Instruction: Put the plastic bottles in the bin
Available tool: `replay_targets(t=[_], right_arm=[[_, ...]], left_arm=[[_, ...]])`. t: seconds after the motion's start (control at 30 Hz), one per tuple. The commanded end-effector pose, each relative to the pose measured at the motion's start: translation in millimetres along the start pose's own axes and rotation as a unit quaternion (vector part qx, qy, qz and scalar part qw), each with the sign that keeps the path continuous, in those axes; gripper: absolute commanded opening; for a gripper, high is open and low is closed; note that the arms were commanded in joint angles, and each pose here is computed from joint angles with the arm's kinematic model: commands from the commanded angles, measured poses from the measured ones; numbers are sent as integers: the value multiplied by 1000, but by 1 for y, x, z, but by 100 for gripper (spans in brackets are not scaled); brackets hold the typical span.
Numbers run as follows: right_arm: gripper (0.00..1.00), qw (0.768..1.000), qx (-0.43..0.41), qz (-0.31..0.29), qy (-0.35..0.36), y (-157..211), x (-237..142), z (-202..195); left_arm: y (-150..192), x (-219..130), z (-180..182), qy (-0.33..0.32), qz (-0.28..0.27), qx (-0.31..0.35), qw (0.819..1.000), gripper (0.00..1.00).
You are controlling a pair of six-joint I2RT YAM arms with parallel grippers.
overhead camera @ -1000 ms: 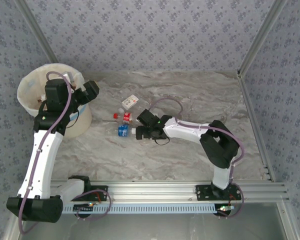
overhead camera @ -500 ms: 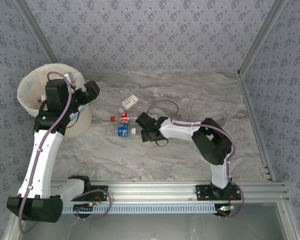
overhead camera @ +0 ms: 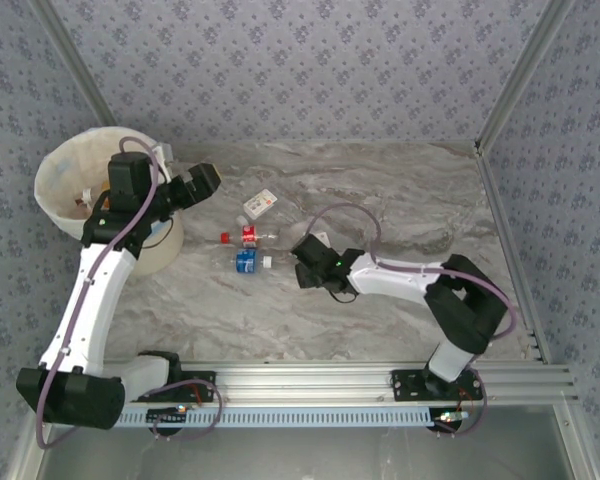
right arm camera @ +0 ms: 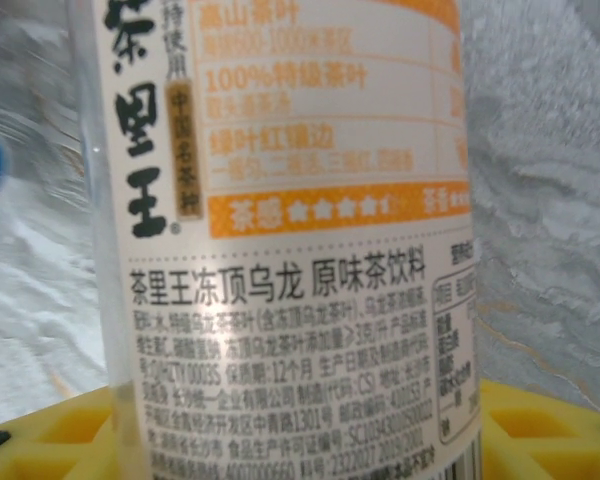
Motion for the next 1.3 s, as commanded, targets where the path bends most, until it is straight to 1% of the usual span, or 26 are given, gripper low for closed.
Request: replay_targets(t=[0.0,0.07,0.17,0.23,0.27,0.3,0.43,0.57,0.9,1.03,1.1,1.2,1.27], right_arm=[[38,996,-1,-90,-19,-18,-22,0],[34,992,-2,-119,-41,-22,-32,0],[23,985,-8,-157,-73,-28,-46,2],[8,981,-9,-173,-92,-34,-54,3],[3,979,-9,-177,-99,-35,-56,3],[0,976,-10,-186,-109,-38,-60,4],[0,962,-23,-223,-156,-47,-73,10],[0,951,-12,-253,-176,-53,-82,11],[0,931,15,-293,-216,-63,-88,16],[0,927,15,-300,-224,-67,-90,17],[1,926,17,-302,-226,-69,-91,18],[4,925,15,-302,-229,-71,-91,19],[6,925,15,-303,-231,-73,-91,20]], left_arm=[[1,1,-20,57,17,11,998,100],[5,6,-24,74,30,11,997,99],[11,14,-34,106,53,17,993,99],[17,20,-41,129,71,26,989,99],[19,23,-44,139,80,29,987,99],[22,26,-48,148,89,32,984,100],[35,39,-58,168,119,38,978,100],[48,53,-57,143,113,28,983,100],[80,82,-55,140,160,27,977,99],[86,87,-58,142,167,36,975,99],[89,89,-61,150,167,40,974,95],[93,93,-62,149,167,45,974,85],[94,95,-61,148,169,42,974,77]])
Point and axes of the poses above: each hand's point on the last joint's axis, 136 mm out from that joint toward the fingers, its own x axis out along the fingers, its own z axis along the line the jaws close on, y = z × x, the point moved 9 cm from there along -x, back along the fingers, and after that the axes turned 12 degrees about -x, right-handed, at the moved point
